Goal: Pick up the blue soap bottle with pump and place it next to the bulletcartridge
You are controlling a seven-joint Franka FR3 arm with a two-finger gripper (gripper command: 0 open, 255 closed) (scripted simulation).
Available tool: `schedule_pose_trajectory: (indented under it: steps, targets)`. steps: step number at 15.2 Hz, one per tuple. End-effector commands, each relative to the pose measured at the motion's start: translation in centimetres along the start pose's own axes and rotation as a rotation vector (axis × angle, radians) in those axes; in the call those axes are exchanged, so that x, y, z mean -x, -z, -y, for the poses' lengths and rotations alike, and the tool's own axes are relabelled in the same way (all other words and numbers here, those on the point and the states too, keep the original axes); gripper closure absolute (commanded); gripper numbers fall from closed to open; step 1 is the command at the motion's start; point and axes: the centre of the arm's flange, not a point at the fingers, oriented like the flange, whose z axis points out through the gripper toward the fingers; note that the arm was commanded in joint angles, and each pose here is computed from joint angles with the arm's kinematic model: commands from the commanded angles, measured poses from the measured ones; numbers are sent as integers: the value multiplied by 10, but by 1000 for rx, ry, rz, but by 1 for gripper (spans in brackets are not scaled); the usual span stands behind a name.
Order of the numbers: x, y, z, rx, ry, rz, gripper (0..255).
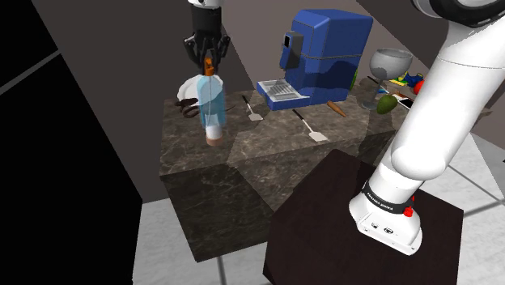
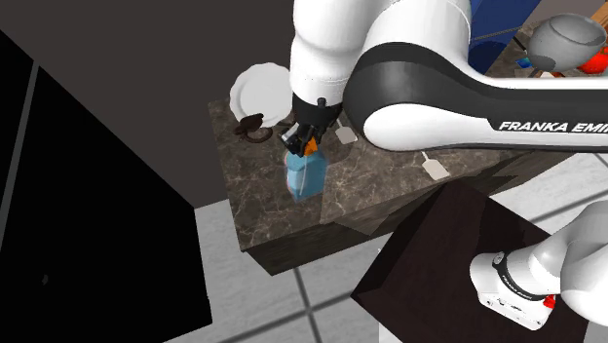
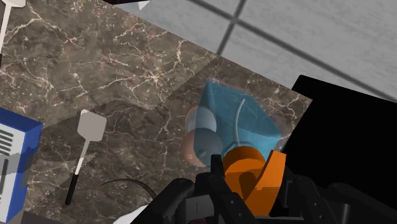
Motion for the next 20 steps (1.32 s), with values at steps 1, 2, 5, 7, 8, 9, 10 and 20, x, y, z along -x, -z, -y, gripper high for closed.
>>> schedule_pose_trajectory:
  steps: [1,2,5,7,8,9,10,20]
  targets:
    - [-1,10,0,0,0,0,255]
    - [-1,16,0,0,0,0,255]
    - [-3,31,1,0,0,0,255]
    - [-4,42,1,0,0,0,255]
    - [-5,47,1,0,0,0,255]
    - [-5,52,2,0,0,0,255]
    - [-6,58,2,0,0,0,255]
    - [-11,110,3,0,0,0,255]
